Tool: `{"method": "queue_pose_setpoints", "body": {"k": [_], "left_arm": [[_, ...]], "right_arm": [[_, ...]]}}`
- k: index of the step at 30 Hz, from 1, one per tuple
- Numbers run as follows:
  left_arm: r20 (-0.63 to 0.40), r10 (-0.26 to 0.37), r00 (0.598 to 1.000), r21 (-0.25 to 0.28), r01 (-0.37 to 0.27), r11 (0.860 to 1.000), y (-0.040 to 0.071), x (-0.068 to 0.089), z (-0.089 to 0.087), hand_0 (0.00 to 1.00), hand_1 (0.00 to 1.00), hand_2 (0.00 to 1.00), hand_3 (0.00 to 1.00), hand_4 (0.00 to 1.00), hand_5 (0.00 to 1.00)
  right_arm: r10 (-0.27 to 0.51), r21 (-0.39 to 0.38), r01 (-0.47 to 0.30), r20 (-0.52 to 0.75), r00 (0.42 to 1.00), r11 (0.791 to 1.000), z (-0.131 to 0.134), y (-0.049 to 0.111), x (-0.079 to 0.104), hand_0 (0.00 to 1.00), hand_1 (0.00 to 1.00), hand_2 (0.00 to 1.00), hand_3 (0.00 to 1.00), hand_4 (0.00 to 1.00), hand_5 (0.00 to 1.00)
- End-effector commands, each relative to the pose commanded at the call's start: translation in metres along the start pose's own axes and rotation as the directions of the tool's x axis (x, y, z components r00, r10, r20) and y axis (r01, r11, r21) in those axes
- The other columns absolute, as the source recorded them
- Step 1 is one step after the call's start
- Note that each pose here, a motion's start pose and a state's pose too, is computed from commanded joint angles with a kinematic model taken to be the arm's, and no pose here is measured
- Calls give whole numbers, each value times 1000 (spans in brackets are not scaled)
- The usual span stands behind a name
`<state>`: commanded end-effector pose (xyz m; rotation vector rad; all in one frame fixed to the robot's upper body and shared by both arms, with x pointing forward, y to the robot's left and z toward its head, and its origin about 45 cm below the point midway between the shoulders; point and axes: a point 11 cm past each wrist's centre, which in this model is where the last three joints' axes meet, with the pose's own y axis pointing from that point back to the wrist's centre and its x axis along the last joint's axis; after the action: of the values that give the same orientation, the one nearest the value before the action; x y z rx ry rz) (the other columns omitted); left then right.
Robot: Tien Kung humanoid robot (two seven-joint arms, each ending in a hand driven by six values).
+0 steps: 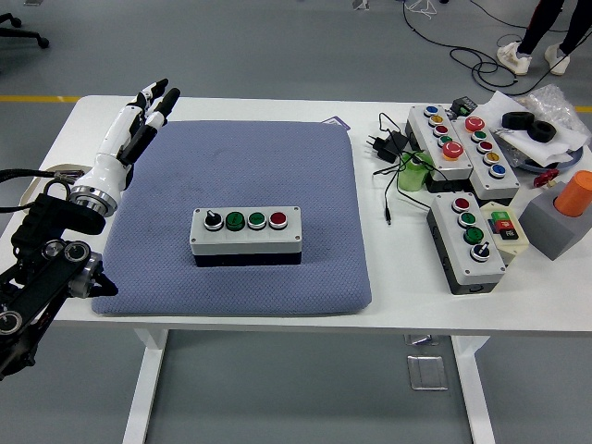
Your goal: Pick up the button,place it on the desk,press the button,press the button
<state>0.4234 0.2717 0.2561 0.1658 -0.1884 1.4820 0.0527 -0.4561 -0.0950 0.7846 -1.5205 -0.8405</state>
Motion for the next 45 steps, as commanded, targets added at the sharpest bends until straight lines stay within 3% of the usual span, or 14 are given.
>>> {"method": "queue_pose_setpoints", "body": {"k": [4,11,19,45], "left_arm": [[-155,-18,988,41,24,999,-1,-1,-6,833,918,975,934,766,998],[-387,-78,919,71,114,991,1,-5,-18,800,881,948,914,750,998],[-397,-94,913,63,129,990,1,-1,-21,794,877,947,909,746,998],[-379,-34,925,74,67,995,0,26,-33,776,851,911,898,731,998]], "right_arm": [[-1,1,1,0,1000,1000,-1,0,0,627,477,539,582,279,22],[-1,3,1,2,1000,1000,-1,0,-1,627,477,539,582,279,22],[-3,0,3,0,1000,1000,0,0,-1,627,477,539,582,279,22],[-3,-6,3,-6,1000,1000,4,0,0,627,477,539,582,279,22]]}}
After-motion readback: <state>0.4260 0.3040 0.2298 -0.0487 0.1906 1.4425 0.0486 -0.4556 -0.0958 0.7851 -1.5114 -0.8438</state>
